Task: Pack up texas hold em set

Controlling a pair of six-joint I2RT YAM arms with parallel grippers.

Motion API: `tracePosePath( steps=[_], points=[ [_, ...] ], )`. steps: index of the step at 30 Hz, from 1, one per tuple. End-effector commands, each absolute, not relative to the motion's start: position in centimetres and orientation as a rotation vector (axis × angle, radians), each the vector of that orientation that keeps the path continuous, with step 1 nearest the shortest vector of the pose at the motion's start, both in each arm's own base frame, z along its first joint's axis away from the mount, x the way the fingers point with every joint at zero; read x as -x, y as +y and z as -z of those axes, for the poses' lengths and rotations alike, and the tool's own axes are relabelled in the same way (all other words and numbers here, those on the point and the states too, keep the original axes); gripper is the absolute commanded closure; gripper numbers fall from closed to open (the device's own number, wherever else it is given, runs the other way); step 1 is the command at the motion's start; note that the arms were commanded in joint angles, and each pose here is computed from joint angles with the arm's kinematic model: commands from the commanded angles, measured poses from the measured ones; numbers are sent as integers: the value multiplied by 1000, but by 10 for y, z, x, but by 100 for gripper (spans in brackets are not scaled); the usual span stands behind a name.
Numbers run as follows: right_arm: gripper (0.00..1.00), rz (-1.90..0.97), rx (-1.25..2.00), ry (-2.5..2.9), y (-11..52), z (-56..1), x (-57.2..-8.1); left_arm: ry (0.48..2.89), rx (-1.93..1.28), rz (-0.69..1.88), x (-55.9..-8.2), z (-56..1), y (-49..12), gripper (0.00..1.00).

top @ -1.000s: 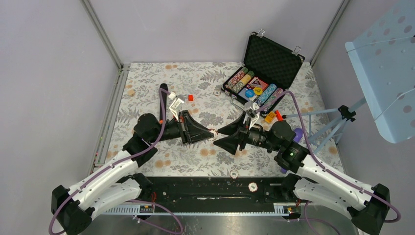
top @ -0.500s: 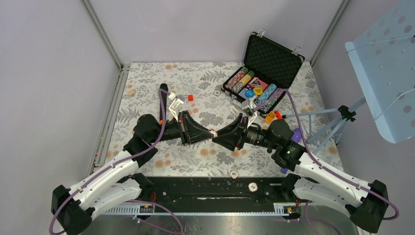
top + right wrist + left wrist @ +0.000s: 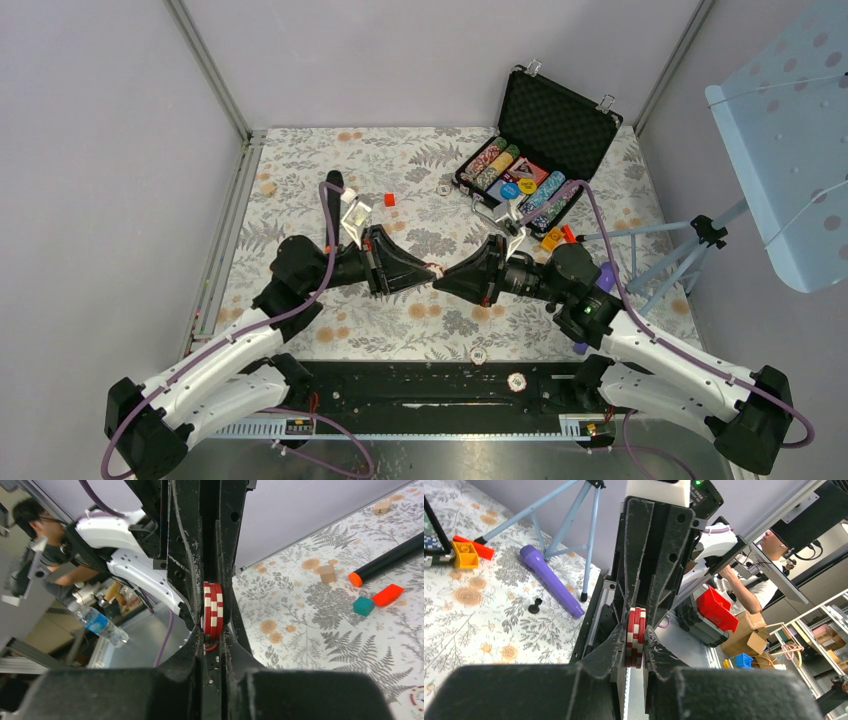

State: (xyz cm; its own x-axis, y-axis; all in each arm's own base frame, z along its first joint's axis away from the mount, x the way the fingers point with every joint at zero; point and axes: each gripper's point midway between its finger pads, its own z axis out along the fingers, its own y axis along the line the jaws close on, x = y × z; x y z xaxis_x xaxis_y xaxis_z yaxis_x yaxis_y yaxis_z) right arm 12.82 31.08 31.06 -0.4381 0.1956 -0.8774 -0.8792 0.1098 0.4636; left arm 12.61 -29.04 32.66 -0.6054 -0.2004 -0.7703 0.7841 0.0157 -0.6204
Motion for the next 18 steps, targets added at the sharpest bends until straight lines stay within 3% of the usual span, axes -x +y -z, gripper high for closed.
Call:
tracePosePath(
  steps=[1,3,5,9,18],
  points=[
    [100,-1495,680,1309,308,-350,-131,1506,-667,1742,-114,-333,-291,100],
    [100,-1498,683,1302,308,-350,-130,1511,-669,1745,-114,-332,-292,99],
    [100,-1499,688,1303,308,-349,-130,1515,-664,1744,-114,-331,-292,79],
    [100,-1488,681,1317,307,-346,-132,1515,-658,1740,-115,-332,-292,58],
    [100,-1461,697,1346,304,-339,-130,1514,-654,1696,-118,-336,-289,55]
  ],
)
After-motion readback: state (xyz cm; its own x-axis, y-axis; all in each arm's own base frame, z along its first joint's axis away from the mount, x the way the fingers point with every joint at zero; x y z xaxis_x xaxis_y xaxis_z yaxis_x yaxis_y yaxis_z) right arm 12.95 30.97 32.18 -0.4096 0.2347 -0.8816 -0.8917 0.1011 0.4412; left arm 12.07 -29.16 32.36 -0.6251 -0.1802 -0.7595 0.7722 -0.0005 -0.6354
